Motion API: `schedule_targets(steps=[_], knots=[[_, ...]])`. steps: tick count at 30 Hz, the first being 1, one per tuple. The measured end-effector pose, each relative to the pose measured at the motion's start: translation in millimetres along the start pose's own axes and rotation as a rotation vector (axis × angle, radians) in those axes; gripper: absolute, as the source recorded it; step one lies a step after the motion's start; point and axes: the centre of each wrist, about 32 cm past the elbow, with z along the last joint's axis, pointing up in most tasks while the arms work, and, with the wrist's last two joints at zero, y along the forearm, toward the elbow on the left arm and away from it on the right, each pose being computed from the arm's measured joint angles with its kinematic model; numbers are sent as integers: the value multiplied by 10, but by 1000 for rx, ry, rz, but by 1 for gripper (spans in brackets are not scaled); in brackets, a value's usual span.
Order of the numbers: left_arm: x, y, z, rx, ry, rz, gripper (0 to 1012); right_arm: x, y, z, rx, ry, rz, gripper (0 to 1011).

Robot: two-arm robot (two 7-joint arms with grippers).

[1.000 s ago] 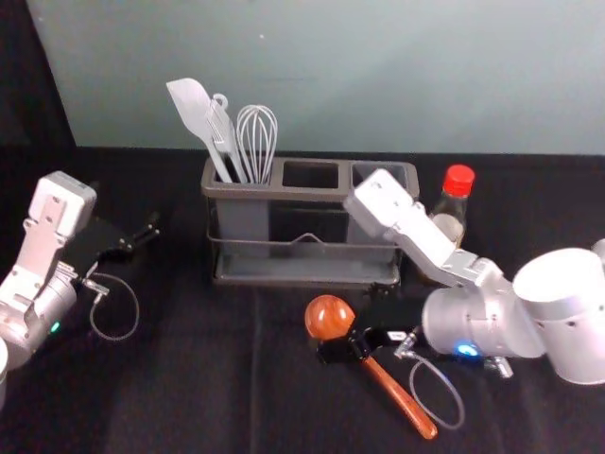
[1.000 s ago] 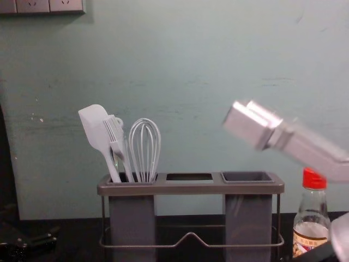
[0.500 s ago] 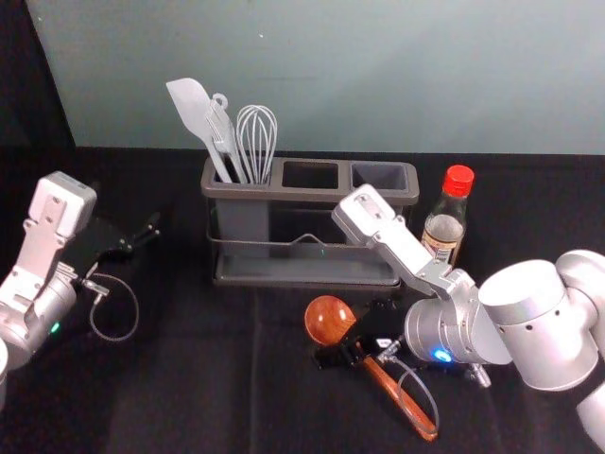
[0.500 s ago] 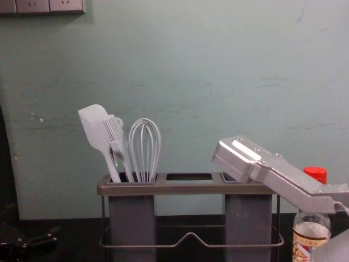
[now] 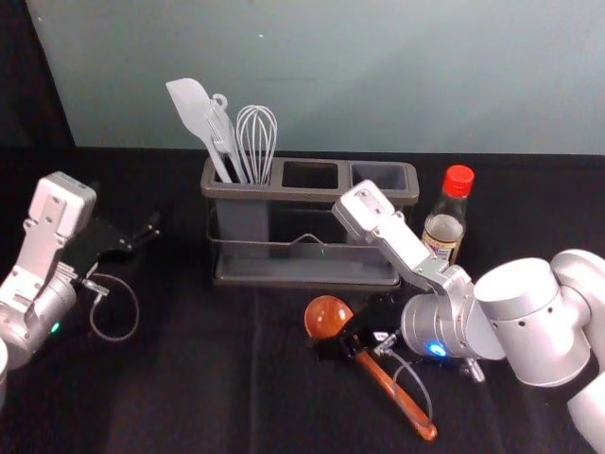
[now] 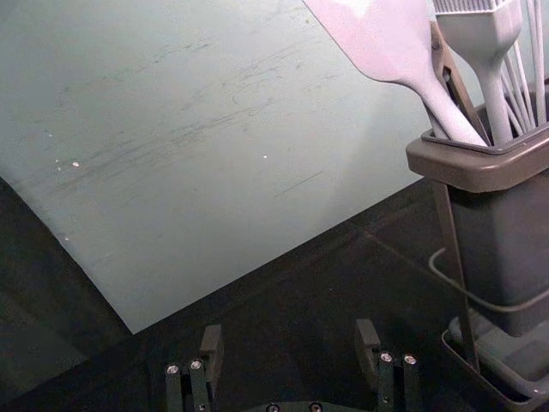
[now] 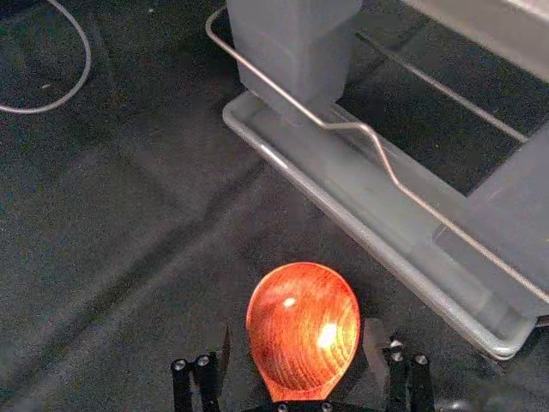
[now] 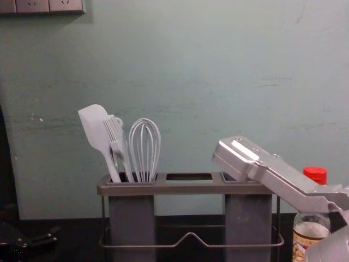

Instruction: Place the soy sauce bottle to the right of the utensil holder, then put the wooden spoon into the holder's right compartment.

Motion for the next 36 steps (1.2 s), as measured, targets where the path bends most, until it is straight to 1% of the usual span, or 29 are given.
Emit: schedule_targets(steps=[6, 15, 28, 36], knots=[[0, 0, 0, 0, 0, 0, 1005, 5, -4, 7, 6, 1, -3, 1003], [0, 0, 0, 0, 0, 0, 1005, 22, 57, 13, 0, 0, -1, 1003], [0, 0, 0, 0, 0, 0, 1005, 18, 123, 13, -7, -15, 6, 1003], [0, 0, 0, 0, 0, 0, 1005, 0, 160, 10, -8, -22, -4, 1003]])
